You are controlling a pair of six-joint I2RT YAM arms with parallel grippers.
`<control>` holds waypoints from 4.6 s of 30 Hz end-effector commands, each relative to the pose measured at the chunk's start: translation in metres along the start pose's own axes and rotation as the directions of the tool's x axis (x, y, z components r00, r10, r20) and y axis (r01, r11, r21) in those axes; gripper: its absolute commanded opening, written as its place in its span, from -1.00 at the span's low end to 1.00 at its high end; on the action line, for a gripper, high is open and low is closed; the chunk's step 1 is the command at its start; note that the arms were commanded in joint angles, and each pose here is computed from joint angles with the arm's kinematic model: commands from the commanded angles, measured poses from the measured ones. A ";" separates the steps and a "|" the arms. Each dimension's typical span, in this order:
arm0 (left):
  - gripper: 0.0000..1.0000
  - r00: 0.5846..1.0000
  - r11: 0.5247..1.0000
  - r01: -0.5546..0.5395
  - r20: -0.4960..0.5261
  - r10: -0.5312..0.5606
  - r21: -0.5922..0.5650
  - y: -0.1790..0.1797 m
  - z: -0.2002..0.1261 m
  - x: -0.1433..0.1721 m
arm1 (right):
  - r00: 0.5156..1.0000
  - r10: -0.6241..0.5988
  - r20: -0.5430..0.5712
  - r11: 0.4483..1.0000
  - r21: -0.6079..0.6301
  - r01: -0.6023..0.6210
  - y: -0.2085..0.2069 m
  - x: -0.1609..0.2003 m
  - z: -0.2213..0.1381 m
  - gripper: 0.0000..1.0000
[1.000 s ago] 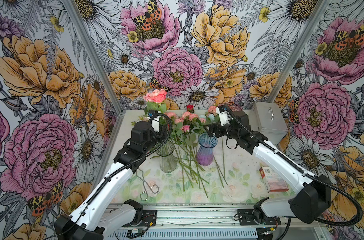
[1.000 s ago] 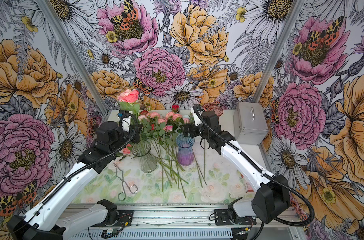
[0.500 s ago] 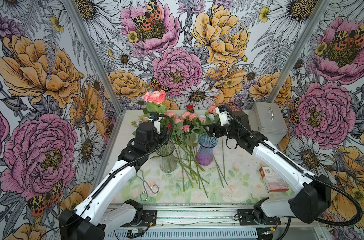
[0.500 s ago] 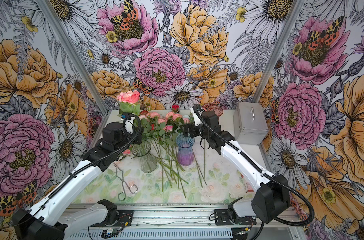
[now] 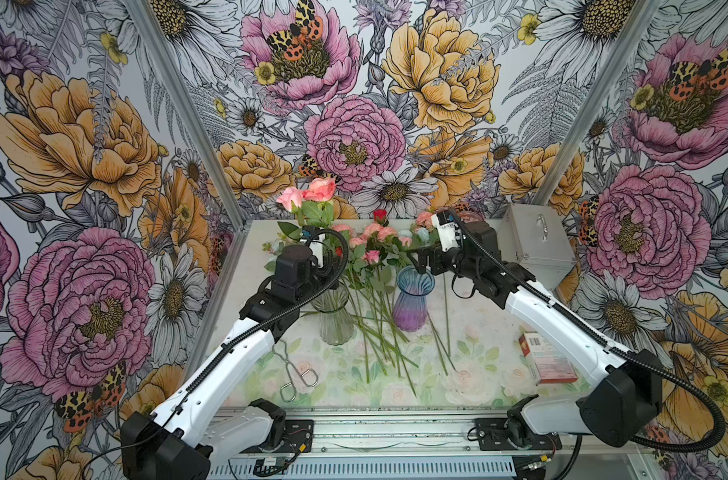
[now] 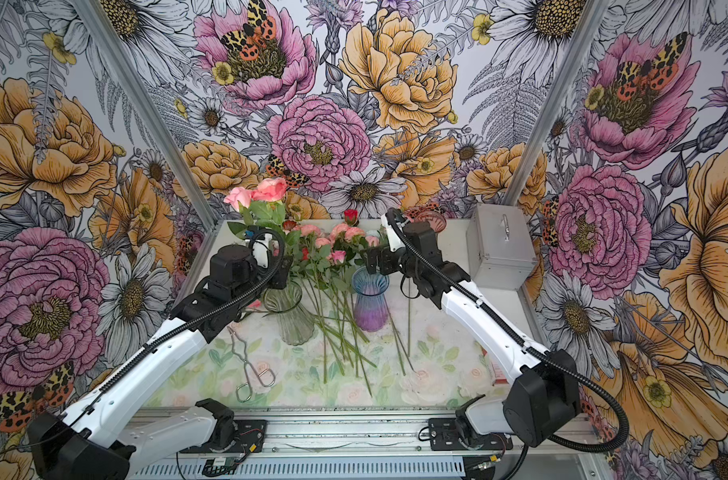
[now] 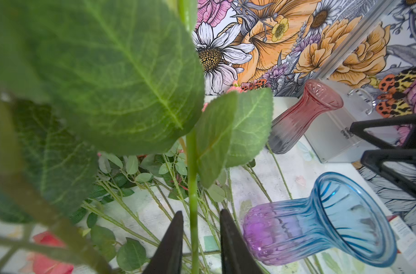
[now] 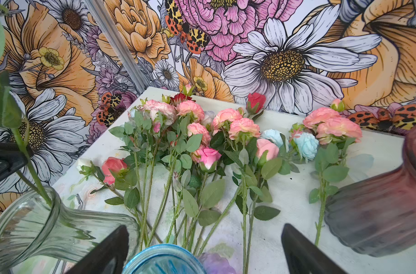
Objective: Place the pink flowers into the vase
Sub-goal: Place the flower in the vase, then pick up the flower at the center of the board.
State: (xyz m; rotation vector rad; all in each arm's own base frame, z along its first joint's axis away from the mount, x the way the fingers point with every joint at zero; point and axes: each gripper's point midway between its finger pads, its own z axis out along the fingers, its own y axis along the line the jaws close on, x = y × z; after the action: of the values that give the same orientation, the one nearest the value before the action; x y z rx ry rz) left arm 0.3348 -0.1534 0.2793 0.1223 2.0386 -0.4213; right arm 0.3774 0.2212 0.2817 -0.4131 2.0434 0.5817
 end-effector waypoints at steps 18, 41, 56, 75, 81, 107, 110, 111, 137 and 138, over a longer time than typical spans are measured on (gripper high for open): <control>0.40 1.000 0.999 -0.024 0.012 0.024 0.024 -0.010 -0.029 -0.015 | 0.999 0.014 0.030 1.000 0.004 -0.014 -0.004 -0.010 -0.009 0.99; 0.97 0.978 0.973 -0.199 0.091 0.189 0.115 -0.034 -0.075 -0.023 | 0.982 0.186 0.031 0.975 0.120 -0.189 -0.063 -0.004 -0.015 0.98; 0.97 0.927 0.877 -0.374 0.144 0.346 0.301 -0.120 -0.057 -0.058 | 0.950 0.303 -0.076 0.913 0.308 -0.267 -0.107 0.078 -0.018 0.98; 0.97 0.922 0.846 -0.387 0.136 0.363 0.367 -0.172 -0.011 -0.058 | 0.852 0.491 -0.182 0.844 0.342 -0.413 -0.142 0.161 0.019 0.57; 0.97 0.921 0.868 -0.389 0.135 0.365 0.309 -0.170 0.000 -0.058 | 0.821 0.531 -0.208 0.828 0.332 -0.451 -0.147 0.183 0.041 0.40; 0.97 0.933 0.918 -0.359 0.106 0.345 0.170 -0.143 0.022 -0.065 | 0.818 0.513 -0.259 0.826 0.410 -0.388 -0.155 0.217 0.086 -0.65; 0.97 0.940 0.923 -0.340 0.095 0.328 0.178 -0.141 0.022 -0.065 | 0.824 0.506 -0.257 0.828 0.411 -0.380 -0.154 0.216 0.084 -0.87; 0.97 0.941 0.924 -0.337 0.089 0.326 0.178 -0.140 0.023 -0.065 | 0.825 0.504 -0.256 0.831 0.406 -0.381 -0.153 0.215 0.083 -0.91; 0.97 0.971 0.949 -0.240 0.067 0.231 0.205 -0.123 0.014 -0.064 | 0.956 0.250 -0.152 0.933 0.303 -0.196 -0.113 0.090 0.025 -1.00; 0.97 0.970 0.949 -0.241 0.066 0.232 0.205 -0.123 0.015 -0.063 | 0.958 0.244 -0.151 0.934 0.302 -0.191 -0.112 0.087 0.023 -1.00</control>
State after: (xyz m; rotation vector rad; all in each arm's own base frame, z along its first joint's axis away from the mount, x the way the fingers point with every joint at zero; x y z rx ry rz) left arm 0.3503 -0.2682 0.3591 0.4850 1.8979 -0.4491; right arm 0.4043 0.1364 0.1435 -0.0292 2.3792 0.4144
